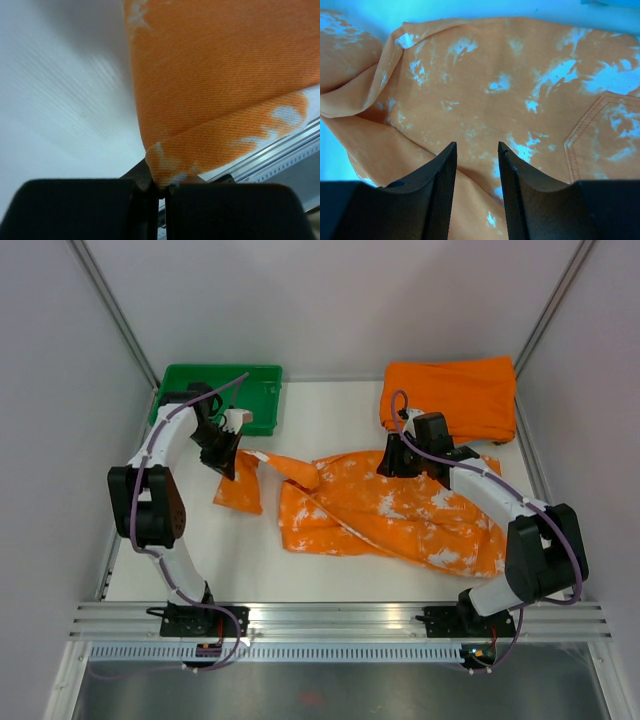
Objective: Fold and stack the trousers
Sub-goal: Flatten the trousers out
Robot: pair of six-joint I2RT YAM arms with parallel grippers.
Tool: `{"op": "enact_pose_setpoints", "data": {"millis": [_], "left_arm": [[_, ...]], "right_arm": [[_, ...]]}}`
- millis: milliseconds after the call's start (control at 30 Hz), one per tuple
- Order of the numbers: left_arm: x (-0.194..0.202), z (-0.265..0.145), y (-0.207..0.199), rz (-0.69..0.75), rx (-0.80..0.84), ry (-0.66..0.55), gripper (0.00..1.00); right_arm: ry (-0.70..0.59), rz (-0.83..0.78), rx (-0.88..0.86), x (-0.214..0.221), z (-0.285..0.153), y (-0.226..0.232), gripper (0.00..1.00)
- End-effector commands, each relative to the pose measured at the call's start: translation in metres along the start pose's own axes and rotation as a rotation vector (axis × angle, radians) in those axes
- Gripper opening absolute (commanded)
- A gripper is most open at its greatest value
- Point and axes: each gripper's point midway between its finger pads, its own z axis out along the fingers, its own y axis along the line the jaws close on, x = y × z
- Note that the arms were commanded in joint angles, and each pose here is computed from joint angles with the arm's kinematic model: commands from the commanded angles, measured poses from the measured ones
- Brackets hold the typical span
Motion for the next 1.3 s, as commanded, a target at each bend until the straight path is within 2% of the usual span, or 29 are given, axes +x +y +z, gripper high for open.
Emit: {"op": "enact_pose_setpoints", "data": {"millis": [0,100,233,267,333,367,400,500,567,633,733,800,933,967,1000,1033,1067,1100,1167,1200,1267], "left_arm": [[0.013,-0.023,0.024,-0.04,-0.053,-0.012,0.02],[0.022,-0.043,0.052,-0.136,-0.169,-0.046,0.02],[0.066,-0.069,0.094,-0.229,-0.399,-0.003,0.02],[0.067,-0.081,0.095,-0.22,-0.43,-0.047,0.02],[0.074,-0.081,0.091,-0.187,-0.393,-0.078,0.02],[0.075,-0.085,0.086,-0.063,-0.361,-0.082,0.02],[0.075,-0.082,0.082,-0.01,-0.334,-0.081,0.02],[0.073,-0.088,0.087,0.004,-0.337,-0.06,0.02],[0.061,-0.092,0.063,0.062,-0.212,-0.118,0.02],[0.057,-0.095,0.062,0.144,-0.208,-0.14,0.02],[0.078,-0.095,0.1,0.139,-0.364,-0.021,0.02],[0.074,-0.09,0.135,0.066,-0.443,-0.049,0.02],[0.072,-0.069,0.166,-0.014,-0.47,-0.005,0.02],[0.076,-0.074,0.181,-0.043,-0.541,0.033,0.05],[0.077,-0.076,0.192,-0.131,-0.609,0.037,0.1],[0.07,-0.086,0.213,-0.196,-0.728,0.004,0.25],[0.081,-0.105,0.234,-0.284,-0.895,0.064,0.84],[0.083,-0.115,0.242,-0.392,-0.981,0.037,0.98],[0.073,-0.139,0.252,-0.501,-1.064,-0.025,1.0],[0.065,-0.137,0.251,-0.594,-1.001,-0.121,1.0],[0.042,-0.142,0.238,-0.661,-0.876,-0.247,1.0]], "right_arm": [[-0.073,-0.015,-0.028,-0.019,0.005,0.015,0.45],[-0.069,-0.021,-0.03,-0.021,0.017,0.022,0.45],[-0.066,-0.048,-0.01,-0.034,0.035,0.039,0.45],[-0.058,-0.049,0.004,-0.033,0.039,0.039,0.45],[-0.053,-0.051,0.014,-0.038,0.049,0.043,0.45],[-0.046,-0.05,0.026,-0.036,0.054,0.041,0.45],[-0.052,-0.049,0.027,-0.04,0.055,0.042,0.45],[-0.057,-0.047,0.034,-0.043,0.06,0.042,0.45],[-0.056,-0.041,0.025,-0.043,0.063,0.044,0.45],[-0.073,-0.043,-0.008,-0.045,0.065,0.053,0.45],[-0.065,-0.052,-0.068,-0.038,0.073,0.07,0.46],[-0.026,-0.079,-0.103,-0.024,0.083,0.085,0.47],[0.006,-0.13,-0.117,-0.011,0.096,0.1,0.49],[0.005,-0.125,-0.118,-0.011,0.099,0.102,0.5],[0.003,-0.122,-0.122,-0.01,0.1,0.103,0.5],[-0.009,-0.121,-0.134,-0.013,0.101,0.107,0.5],[-0.013,-0.112,-0.136,-0.014,0.102,0.108,0.5],[-0.014,-0.112,-0.144,-0.015,0.102,0.11,0.51],[-0.017,-0.115,-0.151,-0.016,0.104,0.112,0.51],[-0.021,-0.117,-0.151,-0.017,0.105,0.112,0.51],[-0.019,-0.123,-0.152,-0.017,0.107,0.112,0.51]]}}
